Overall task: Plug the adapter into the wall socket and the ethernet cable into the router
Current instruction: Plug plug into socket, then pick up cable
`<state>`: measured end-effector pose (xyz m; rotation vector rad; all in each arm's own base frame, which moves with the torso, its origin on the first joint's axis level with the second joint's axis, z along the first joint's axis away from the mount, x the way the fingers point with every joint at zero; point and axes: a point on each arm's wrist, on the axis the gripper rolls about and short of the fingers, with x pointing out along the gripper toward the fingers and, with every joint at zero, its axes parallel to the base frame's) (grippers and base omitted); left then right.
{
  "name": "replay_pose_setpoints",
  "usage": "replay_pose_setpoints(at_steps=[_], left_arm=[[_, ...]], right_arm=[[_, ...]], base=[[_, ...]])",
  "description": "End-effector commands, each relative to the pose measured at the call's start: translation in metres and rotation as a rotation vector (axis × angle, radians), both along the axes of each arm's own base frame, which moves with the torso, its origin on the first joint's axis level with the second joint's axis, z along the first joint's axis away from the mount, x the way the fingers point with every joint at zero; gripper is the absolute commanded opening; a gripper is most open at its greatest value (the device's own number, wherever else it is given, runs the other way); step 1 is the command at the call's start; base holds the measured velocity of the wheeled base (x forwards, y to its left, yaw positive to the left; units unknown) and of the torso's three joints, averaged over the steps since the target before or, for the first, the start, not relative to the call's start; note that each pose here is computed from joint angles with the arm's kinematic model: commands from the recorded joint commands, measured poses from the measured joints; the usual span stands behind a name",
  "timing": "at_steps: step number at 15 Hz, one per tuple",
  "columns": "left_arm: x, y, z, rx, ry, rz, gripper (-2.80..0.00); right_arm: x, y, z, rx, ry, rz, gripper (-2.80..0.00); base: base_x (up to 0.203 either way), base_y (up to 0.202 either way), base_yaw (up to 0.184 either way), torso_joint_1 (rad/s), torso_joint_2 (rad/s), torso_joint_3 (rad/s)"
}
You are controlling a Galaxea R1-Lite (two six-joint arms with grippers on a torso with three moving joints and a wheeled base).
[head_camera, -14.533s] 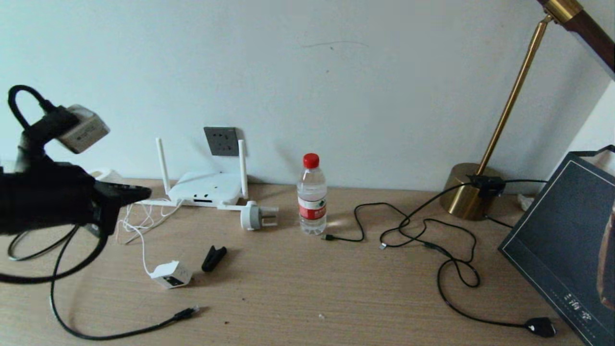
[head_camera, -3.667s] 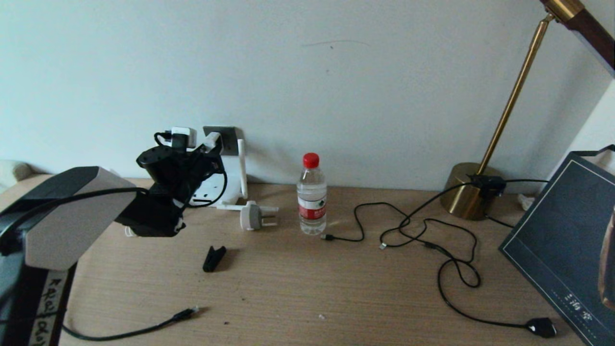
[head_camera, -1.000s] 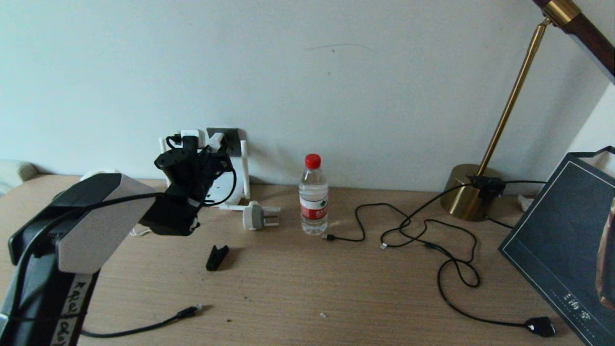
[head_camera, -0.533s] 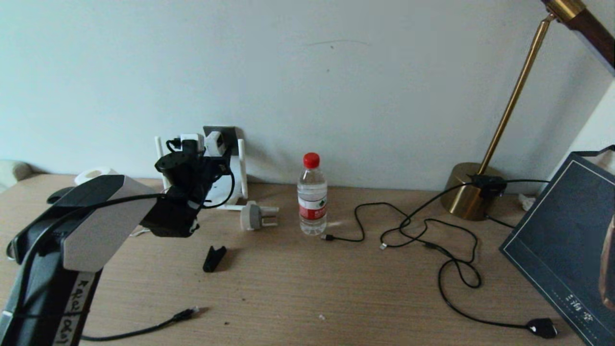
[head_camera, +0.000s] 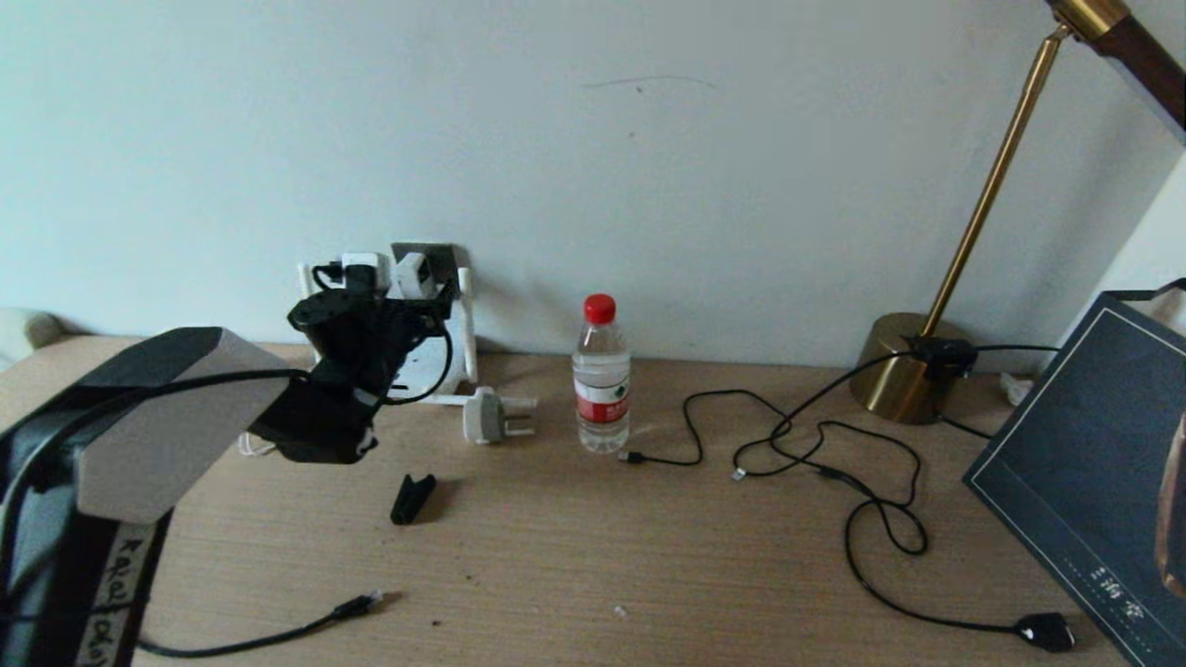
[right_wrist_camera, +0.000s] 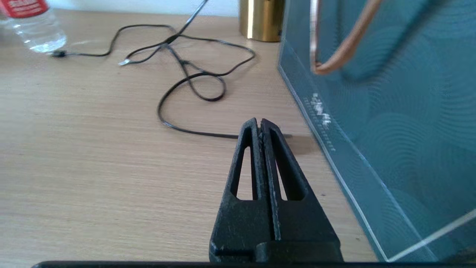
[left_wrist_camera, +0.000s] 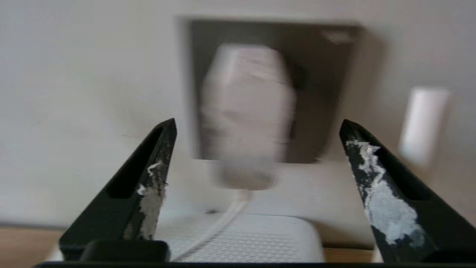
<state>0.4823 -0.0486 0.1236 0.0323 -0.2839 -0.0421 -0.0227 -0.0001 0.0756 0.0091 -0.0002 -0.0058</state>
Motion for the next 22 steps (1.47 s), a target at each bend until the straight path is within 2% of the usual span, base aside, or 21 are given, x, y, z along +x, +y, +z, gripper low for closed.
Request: replay_pose_setpoints(at_steps=[1, 4, 7, 10, 11, 12, 14, 16, 18, 22], left_arm=[[-0.022, 0.001, 0.019, -0.002, -0.018, -0.005, 0.0], [-0.057, 0.004, 0.021, 0.004, 0.027, -0.009, 0.0], [-0.108, 0.011, 0.02, 0.014, 0.098, -0.012, 0.0], [-0.17, 0.019, 0.036, 0.027, 0.119, -0.05, 0.0], [-0.187, 0.02, 0.044, 0.029, 0.106, -0.06, -0.17], [-0.201, 0.022, 0.049, 0.031, 0.097, -0.07, -2.8], [-0.224, 0.037, 0.052, 0.07, 0.121, -0.106, -2.8], [-0.237, 0.066, 0.051, 0.189, 0.205, -0.15, -2.8], [-0.248, 0.084, 0.043, 0.358, 0.323, -0.246, -2.8], [-0.253, 0.08, 0.024, 0.651, 0.489, -0.432, -2.8]], right_arm=[[0.0, 0.0, 0.0, 0.0, 0.0, 0.0, -2.8], [0.0, 0.0, 0.0, 0.0, 0.0, 0.0, -2.8], [0.0, 0.0, 0.0, 0.0, 0.0, 0.0, -2.8], [0.0, 0.0, 0.0, 0.0, 0.0, 0.0, -2.8], [0.0, 0.0, 0.0, 0.0, 0.0, 0.0, -2.8], [0.0, 0.0, 0.0, 0.0, 0.0, 0.0, -2.8], [0.0, 0.0, 0.0, 0.0, 0.0, 0.0, -2.8], [0.0, 0.0, 0.0, 0.0, 0.0, 0.0, -2.8], [0.0, 0.0, 0.0, 0.0, 0.0, 0.0, -2.8], [0.0, 0.0, 0.0, 0.0, 0.0, 0.0, -2.8]], base=[[0.0, 0.0, 0.0, 0.0, 0.0, 0.0], [0.0, 0.0, 0.0, 0.0, 0.0, 0.0], [0.0, 0.0, 0.0, 0.0, 0.0, 0.0], [0.0, 0.0, 0.0, 0.0, 0.0, 0.0], [0.0, 0.0, 0.0, 0.0, 0.0, 0.0], [0.0, 0.0, 0.0, 0.0, 0.0, 0.0], [0.0, 0.0, 0.0, 0.0, 0.0, 0.0], [0.0, 0.0, 0.0, 0.0, 0.0, 0.0], [0.0, 0.0, 0.0, 0.0, 0.0, 0.0], [0.0, 0.0, 0.0, 0.0, 0.0, 0.0]])
